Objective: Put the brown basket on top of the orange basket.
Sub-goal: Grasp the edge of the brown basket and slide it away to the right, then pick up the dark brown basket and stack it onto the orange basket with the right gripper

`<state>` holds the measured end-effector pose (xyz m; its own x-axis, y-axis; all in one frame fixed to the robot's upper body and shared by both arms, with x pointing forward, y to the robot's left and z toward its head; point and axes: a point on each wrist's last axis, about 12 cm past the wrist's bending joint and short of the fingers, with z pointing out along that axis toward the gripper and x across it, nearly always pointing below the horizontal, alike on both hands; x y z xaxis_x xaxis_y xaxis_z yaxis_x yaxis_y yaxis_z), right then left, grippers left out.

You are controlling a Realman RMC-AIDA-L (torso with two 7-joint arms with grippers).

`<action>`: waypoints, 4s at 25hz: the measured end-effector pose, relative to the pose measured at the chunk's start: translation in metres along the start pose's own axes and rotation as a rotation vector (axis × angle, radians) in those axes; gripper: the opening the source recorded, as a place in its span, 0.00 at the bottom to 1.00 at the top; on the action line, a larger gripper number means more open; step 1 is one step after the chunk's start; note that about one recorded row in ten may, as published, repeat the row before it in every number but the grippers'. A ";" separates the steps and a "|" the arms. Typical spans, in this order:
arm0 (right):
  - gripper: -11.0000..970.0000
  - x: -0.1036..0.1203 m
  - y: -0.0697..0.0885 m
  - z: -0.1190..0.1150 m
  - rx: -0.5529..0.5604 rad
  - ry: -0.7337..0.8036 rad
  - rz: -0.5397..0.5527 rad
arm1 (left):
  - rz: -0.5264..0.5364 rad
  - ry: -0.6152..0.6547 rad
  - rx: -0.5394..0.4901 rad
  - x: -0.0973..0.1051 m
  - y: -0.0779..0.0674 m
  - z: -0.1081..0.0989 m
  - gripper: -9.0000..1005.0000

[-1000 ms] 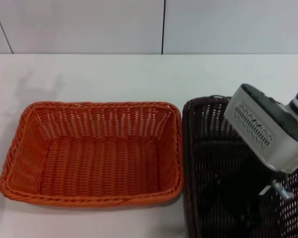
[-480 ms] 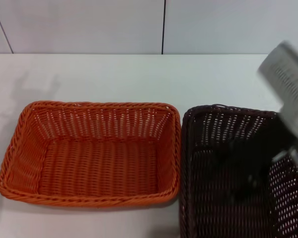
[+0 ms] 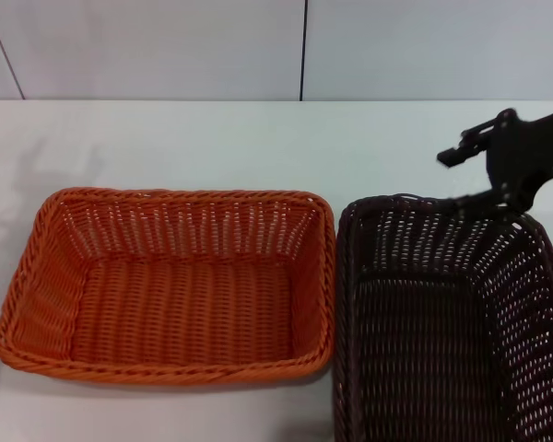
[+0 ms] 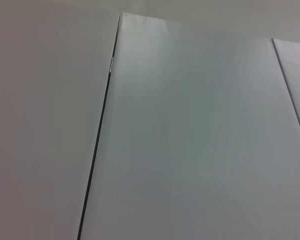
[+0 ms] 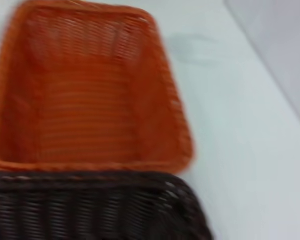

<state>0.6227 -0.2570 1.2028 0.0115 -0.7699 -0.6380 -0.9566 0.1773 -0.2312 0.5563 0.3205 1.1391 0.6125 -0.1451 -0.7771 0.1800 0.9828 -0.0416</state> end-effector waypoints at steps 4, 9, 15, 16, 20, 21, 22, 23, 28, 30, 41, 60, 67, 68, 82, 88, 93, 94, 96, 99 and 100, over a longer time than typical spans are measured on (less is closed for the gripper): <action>0.66 0.006 -0.002 0.006 0.016 0.021 0.015 | -0.003 0.001 0.005 0.000 -0.001 -0.001 0.84; 0.66 0.014 -0.001 0.015 0.006 0.093 0.019 | -0.003 0.000 0.005 0.000 -0.001 -0.001 0.84; 0.66 0.021 0.004 0.030 -0.047 0.141 0.040 | -0.003 -0.003 0.008 0.001 -0.003 0.001 0.84; 0.65 0.021 0.005 0.032 -0.057 0.145 0.043 | -0.003 -0.003 0.009 0.001 -0.003 0.002 0.84; 0.65 0.025 0.008 0.042 -0.077 0.159 0.048 | -0.007 -0.006 0.014 0.001 -0.005 0.005 0.84; 0.65 0.026 0.010 0.044 -0.082 0.163 0.046 | -0.008 -0.006 0.016 0.002 -0.006 0.006 0.84; 0.65 0.026 0.011 0.046 -0.087 0.166 0.042 | -0.010 -0.004 0.019 0.002 -0.007 0.006 0.84; 0.65 0.027 0.013 0.048 -0.092 0.167 0.033 | -0.011 -0.002 0.024 0.003 -0.008 0.006 0.84; 0.58 0.025 0.014 0.049 -0.100 0.164 0.023 | -0.011 0.004 0.028 0.004 -0.009 0.005 0.84; 0.50 0.024 0.015 0.048 -0.111 0.162 0.023 | -0.010 0.007 0.026 0.004 -0.008 0.004 0.84; 0.37 0.010 0.018 0.028 -0.178 0.147 -0.009 | -0.005 0.023 0.013 0.005 -0.005 -0.004 0.84; 0.23 -0.002 0.017 0.009 -0.196 0.094 -0.012 | -0.042 0.033 0.034 0.009 -0.013 -0.002 0.84; 0.21 -0.023 0.022 -0.003 -0.182 -0.113 -0.005 | -0.035 0.055 0.014 0.014 -0.010 -0.002 0.84; 0.20 -0.025 0.023 -0.004 -0.182 -0.120 -0.005 | -0.036 0.060 0.004 0.015 -0.009 -0.001 0.84; 0.19 -0.045 0.032 -0.020 -0.231 -0.275 -0.051 | -0.023 0.061 -0.020 0.015 -0.004 0.000 0.84; 0.19 -0.061 0.037 -0.026 -0.236 -0.411 -0.098 | -0.013 0.063 -0.023 0.016 -0.003 -0.001 0.84; 0.19 -0.071 0.038 -0.031 -0.225 -0.500 -0.132 | -0.014 0.071 -0.025 0.017 -0.003 -0.003 0.84; 0.19 -0.071 0.038 -0.031 -0.225 -0.500 -0.132 | -0.014 0.072 -0.025 0.017 -0.003 -0.003 0.84; 0.19 -0.075 0.038 -0.034 -0.219 -0.531 -0.146 | -0.014 0.072 -0.025 0.017 -0.003 -0.003 0.84; 0.19 -0.077 0.037 -0.040 -0.195 -0.588 -0.150 | -0.013 0.074 -0.027 0.017 -0.003 -0.004 0.84; 0.19 -0.076 0.036 -0.042 -0.180 -0.608 -0.147 | -0.011 0.074 -0.031 0.017 -0.002 -0.005 0.84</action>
<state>0.5749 -0.2174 1.2736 0.2579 -0.2847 -0.9233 -0.9658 -0.0496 -0.2545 0.5624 0.3169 1.1231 0.5521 -0.1485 -0.8205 0.1622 0.9843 -0.0690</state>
